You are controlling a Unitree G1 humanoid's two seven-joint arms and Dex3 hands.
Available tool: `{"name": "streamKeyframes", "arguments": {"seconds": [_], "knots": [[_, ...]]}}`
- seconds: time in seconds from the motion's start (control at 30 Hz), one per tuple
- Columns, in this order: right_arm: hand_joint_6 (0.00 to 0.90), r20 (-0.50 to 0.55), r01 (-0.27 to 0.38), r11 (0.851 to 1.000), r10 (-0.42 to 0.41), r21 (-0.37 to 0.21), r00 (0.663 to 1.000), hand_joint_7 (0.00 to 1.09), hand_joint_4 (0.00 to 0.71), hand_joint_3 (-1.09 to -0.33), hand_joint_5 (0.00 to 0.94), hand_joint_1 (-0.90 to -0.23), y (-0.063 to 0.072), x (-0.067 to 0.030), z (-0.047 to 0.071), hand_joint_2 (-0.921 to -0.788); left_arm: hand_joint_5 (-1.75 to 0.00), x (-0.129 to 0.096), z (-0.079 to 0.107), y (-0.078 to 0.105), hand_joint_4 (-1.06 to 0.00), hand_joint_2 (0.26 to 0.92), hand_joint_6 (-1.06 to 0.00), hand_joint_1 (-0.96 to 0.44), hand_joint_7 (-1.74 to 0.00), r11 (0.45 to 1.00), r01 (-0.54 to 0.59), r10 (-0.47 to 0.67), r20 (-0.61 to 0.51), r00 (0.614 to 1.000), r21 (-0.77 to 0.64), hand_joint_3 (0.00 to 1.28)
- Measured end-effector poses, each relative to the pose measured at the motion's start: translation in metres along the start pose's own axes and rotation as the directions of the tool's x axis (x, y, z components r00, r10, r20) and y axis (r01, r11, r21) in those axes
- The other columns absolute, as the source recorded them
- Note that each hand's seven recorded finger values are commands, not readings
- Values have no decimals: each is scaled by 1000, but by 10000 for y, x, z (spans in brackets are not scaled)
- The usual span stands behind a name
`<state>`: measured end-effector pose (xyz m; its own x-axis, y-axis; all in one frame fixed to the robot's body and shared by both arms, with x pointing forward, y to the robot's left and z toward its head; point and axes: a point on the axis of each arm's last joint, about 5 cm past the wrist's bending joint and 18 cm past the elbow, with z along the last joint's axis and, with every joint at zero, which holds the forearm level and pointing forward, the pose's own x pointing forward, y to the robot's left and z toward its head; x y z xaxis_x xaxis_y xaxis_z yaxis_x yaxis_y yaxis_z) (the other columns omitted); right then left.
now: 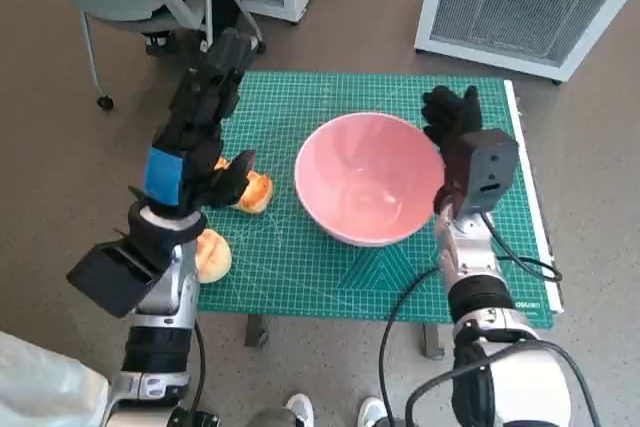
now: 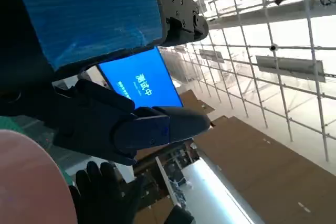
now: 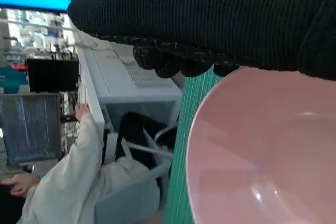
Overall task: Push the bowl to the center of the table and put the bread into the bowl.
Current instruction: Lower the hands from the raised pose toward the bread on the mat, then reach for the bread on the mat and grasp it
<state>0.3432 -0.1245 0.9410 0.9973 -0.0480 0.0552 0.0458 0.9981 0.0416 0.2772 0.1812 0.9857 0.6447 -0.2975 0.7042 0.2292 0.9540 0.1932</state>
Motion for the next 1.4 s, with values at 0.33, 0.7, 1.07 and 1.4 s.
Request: {"name": "streamKeyframes", "arguments": {"seconds": [0.33,0.7,1.07,1.4], "knots": [[147,41,-18,999,20,-48,999,501,313,-785,8,-453,-8,20,52,-921,0,-55,-4,40,-195,921,-277,-560,-75,1000,-8,9,-17,1000,13,432],[72,369,-38,995,71,-95,927,558,300,-786,8,-520,-116,79,374,-921,0,-38,144,441,-189,921,-278,-572,-54,955,138,-112,-108,988,263,403],[1,703,-234,958,281,-165,654,752,308,-792,6,-644,-133,30,745,-921,-1,252,391,923,-183,921,-295,-568,-47,717,411,-239,-354,904,563,207],[-1,760,-384,884,438,-267,480,821,307,-783,6,-738,-135,-94,788,-921,0,444,364,1055,-165,904,-294,-473,-28,589,645,-266,-637,724,487,23]]}}
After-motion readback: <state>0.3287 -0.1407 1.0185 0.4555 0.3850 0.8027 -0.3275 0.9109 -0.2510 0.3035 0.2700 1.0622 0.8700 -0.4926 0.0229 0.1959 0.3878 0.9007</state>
